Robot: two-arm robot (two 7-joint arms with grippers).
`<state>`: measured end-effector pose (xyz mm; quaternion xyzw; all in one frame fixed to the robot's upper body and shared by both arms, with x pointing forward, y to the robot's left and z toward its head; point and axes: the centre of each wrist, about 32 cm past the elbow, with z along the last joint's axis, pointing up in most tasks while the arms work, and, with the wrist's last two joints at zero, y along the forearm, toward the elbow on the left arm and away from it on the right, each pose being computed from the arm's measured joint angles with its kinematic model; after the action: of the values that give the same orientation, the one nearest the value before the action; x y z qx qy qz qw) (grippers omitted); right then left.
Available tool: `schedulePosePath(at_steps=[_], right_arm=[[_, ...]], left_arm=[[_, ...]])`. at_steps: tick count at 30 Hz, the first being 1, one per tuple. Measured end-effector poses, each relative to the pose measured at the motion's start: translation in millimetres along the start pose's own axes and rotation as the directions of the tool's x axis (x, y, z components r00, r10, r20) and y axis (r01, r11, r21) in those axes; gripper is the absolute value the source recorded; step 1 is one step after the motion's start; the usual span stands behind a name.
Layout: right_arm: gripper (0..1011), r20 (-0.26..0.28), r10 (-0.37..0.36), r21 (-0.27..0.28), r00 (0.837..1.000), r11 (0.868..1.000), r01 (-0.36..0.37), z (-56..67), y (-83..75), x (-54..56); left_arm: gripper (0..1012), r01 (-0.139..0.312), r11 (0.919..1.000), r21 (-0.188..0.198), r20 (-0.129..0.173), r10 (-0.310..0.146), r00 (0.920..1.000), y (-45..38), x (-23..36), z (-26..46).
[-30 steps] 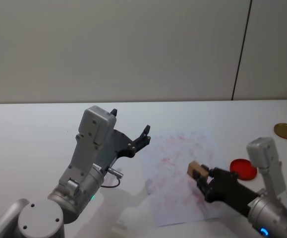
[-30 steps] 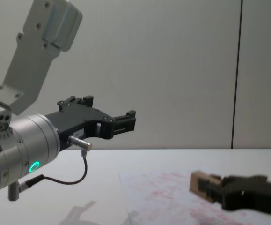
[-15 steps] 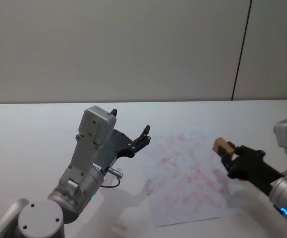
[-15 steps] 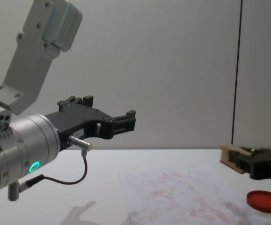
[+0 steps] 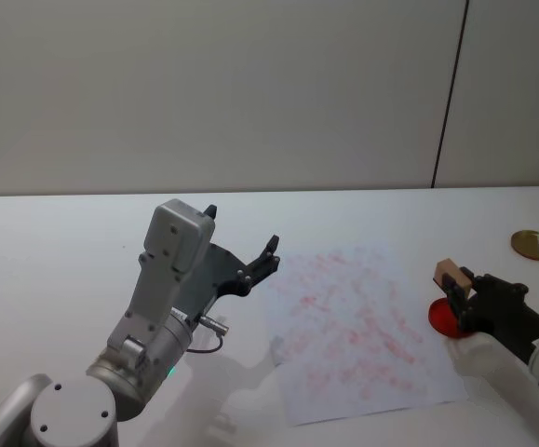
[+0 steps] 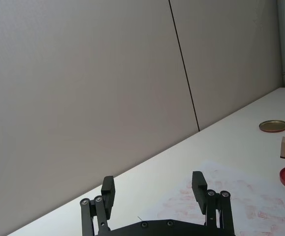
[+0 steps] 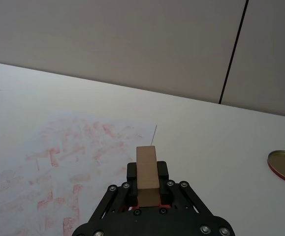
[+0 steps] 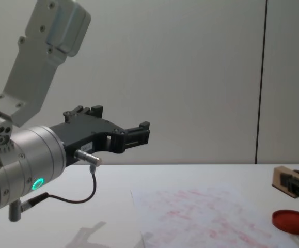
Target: Use the one hand to pick up the stamp and affix it onto the A4 paper.
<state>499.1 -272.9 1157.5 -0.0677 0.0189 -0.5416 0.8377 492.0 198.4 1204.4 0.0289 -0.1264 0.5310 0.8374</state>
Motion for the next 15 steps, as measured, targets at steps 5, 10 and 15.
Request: schedulePosePath(at_steps=[5, 10, 15], right_arm=[[220, -0.002, -0.014, -0.012, 1.0, 1.0, 0.014, -5.5, 1.2, 3.6], [220, -0.004, -0.023, -0.021, 1.0, 1.0, 0.023, -9.9, 2.8, 5.4], [220, -0.008, -0.028, -0.035, 1.0, 0.999, 0.028, -14.7, 4.9, 6.3]], left_arm=[[993, 0.0, 1.0, 0.0, 0.0, 0.0, 1.0, 0.0, 0.0, 0.0], [993, 0.0, 1.0, 0.0, 0.0, 0.0, 1.0, 0.0, 0.0, 0.0], [993, 0.0, 1.0, 0.0, 0.0, 0.0, 1.0, 0.0, 0.0, 0.0]])
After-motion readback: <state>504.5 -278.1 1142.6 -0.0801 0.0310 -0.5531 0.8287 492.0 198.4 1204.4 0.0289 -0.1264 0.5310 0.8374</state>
